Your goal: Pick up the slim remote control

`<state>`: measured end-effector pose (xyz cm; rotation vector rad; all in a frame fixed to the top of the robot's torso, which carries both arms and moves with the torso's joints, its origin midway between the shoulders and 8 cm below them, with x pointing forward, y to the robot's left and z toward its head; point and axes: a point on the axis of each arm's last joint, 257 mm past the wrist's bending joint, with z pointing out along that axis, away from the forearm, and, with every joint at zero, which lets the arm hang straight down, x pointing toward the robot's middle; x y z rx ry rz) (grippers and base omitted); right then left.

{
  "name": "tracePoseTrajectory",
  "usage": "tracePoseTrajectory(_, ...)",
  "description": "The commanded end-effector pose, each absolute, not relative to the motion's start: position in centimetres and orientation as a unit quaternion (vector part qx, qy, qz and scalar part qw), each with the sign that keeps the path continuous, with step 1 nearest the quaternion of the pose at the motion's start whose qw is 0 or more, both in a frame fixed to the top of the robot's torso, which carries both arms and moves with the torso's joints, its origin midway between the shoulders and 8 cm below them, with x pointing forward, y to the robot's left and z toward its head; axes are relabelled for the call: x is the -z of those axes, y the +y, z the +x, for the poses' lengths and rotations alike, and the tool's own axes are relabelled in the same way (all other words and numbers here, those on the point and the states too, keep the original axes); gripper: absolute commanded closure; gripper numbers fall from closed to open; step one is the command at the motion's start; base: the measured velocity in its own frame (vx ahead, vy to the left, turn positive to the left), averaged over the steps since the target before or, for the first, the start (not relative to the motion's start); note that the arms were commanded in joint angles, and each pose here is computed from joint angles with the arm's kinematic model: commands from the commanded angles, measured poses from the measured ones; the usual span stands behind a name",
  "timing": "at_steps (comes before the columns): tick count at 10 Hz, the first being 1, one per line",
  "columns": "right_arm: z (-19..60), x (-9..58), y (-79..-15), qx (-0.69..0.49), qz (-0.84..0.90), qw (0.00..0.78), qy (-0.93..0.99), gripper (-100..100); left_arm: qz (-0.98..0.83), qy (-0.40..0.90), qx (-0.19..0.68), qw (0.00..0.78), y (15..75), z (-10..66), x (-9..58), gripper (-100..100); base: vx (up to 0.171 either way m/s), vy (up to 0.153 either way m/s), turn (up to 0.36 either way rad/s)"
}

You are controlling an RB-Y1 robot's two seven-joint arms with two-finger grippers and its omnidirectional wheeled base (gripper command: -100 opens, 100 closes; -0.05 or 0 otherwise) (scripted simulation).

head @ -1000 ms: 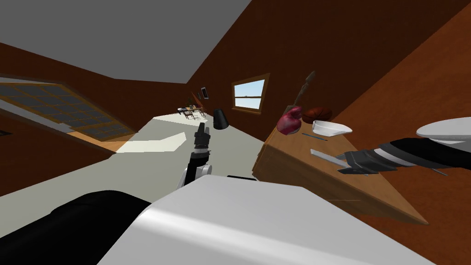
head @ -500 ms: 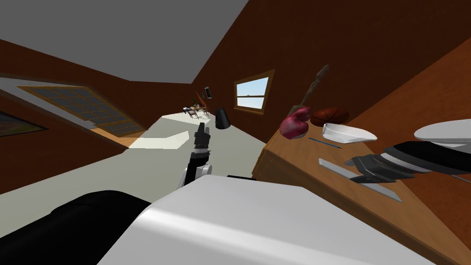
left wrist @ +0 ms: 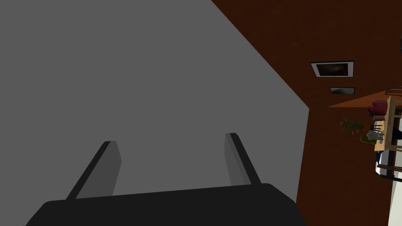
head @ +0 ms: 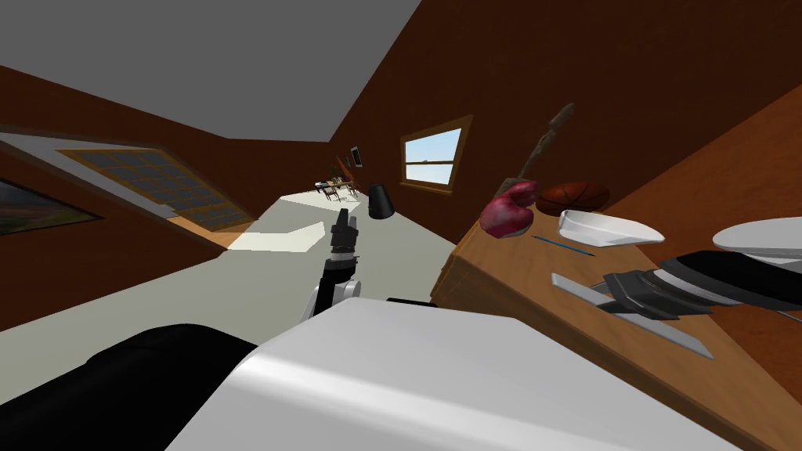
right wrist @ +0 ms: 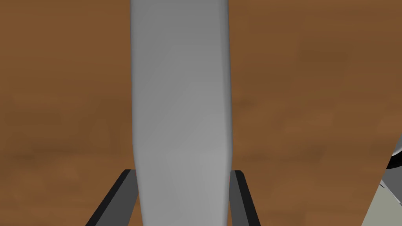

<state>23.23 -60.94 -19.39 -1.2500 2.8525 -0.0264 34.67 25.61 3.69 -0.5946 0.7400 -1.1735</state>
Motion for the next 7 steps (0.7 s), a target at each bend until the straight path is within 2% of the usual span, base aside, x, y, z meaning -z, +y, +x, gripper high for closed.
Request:
tracePoseTrajectory(1,23.2,19.4,-60.9,0.008,-0.401,0.014,0.916,100,-0.27,0.336,0.533,0.729,25.6,34.7,-3.7,0,0.0,0.0,0.0)
tracePoseTrajectory(4,23.2,19.4,-60.9,0.008,-0.401,0.014,0.916,100,-0.27,0.336,0.533,0.729,25.6,34.7,-3.7,0,0.0,0.0,0.0)
tracePoseTrajectory(5,23.2,19.4,-60.9,0.008,-0.401,0.014,0.916,0,-0.27,0.336,0.533,0.729,25.6,34.7,-3.7,0,0.0,0.0,0.0)
tracePoseTrajectory(6,24.2,18.2,-60.3,0.008,-0.406,0.013,0.914,100,-0.27,0.336,0.533,0.729,25.6,34.7,-3.7,0,-0.011,-0.017,-0.096)
tracePoseTrajectory(7,24.6,17.8,-60.0,0.008,-0.408,0.012,0.913,100,-0.27,0.336,0.533,0.729,25.6,34.7,-3.7,0,-0.009,-0.025,-0.099)
